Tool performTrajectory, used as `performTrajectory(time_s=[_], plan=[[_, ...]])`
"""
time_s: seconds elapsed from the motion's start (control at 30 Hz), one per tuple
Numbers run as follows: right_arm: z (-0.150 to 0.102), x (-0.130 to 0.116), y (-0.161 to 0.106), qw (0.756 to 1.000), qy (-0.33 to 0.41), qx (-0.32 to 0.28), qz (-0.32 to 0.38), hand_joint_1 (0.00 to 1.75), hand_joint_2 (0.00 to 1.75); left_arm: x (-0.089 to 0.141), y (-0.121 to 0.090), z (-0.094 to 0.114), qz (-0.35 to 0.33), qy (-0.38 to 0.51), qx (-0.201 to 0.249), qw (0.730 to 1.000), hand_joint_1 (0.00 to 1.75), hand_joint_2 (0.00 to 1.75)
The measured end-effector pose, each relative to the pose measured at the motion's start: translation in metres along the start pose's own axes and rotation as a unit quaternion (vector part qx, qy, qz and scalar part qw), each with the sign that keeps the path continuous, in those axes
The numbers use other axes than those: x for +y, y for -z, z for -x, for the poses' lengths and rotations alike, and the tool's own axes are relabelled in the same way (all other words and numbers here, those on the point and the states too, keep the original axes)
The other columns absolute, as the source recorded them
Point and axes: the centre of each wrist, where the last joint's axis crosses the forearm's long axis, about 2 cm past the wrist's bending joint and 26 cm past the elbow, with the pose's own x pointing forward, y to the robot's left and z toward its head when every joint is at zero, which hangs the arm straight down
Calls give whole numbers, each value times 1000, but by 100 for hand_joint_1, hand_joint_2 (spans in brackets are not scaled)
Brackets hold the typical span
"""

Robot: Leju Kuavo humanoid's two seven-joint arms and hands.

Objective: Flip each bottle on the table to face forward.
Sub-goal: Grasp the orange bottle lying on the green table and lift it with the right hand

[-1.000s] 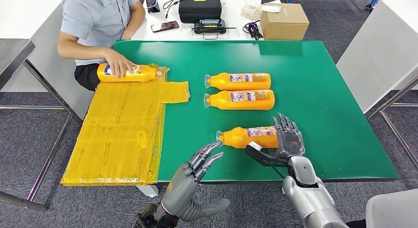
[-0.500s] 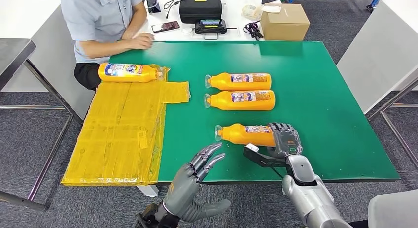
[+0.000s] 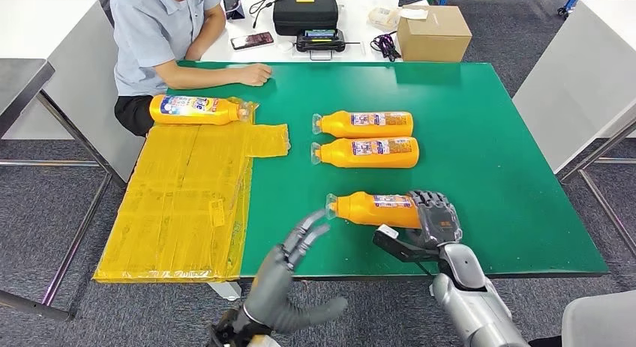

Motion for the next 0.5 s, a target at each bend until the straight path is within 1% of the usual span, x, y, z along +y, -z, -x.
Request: performTrajectory(time_s=[0.07, 0.27, 0.33, 0.4, 0.43, 0.5], plan=[[-2, 1, -4, 1000, 20, -3, 12, 175, 175, 1, 1, 1, -19, -22, 16, 999, 0, 175], [-3, 2, -5, 1000, 24, -4, 13, 175, 175, 1, 1, 1, -22, -27, 20, 999, 0, 175], [-10, 4, -12, 998, 58, -9, 33, 175, 175, 1, 1, 4, -51, -67, 58, 995, 0, 175], [-25, 6, -24, 992, 110, -18, 66, 175, 175, 3, 0, 10, -92, -118, 111, 982, 0, 175], [-33, 5, -29, 987, 137, -24, 86, 175, 175, 3, -1, 14, -119, -139, 133, 974, 0, 175], [-52, -3, -32, 969, 203, -32, 136, 175, 175, 4, -3, 20, -181, -197, 186, 946, 0, 175]])
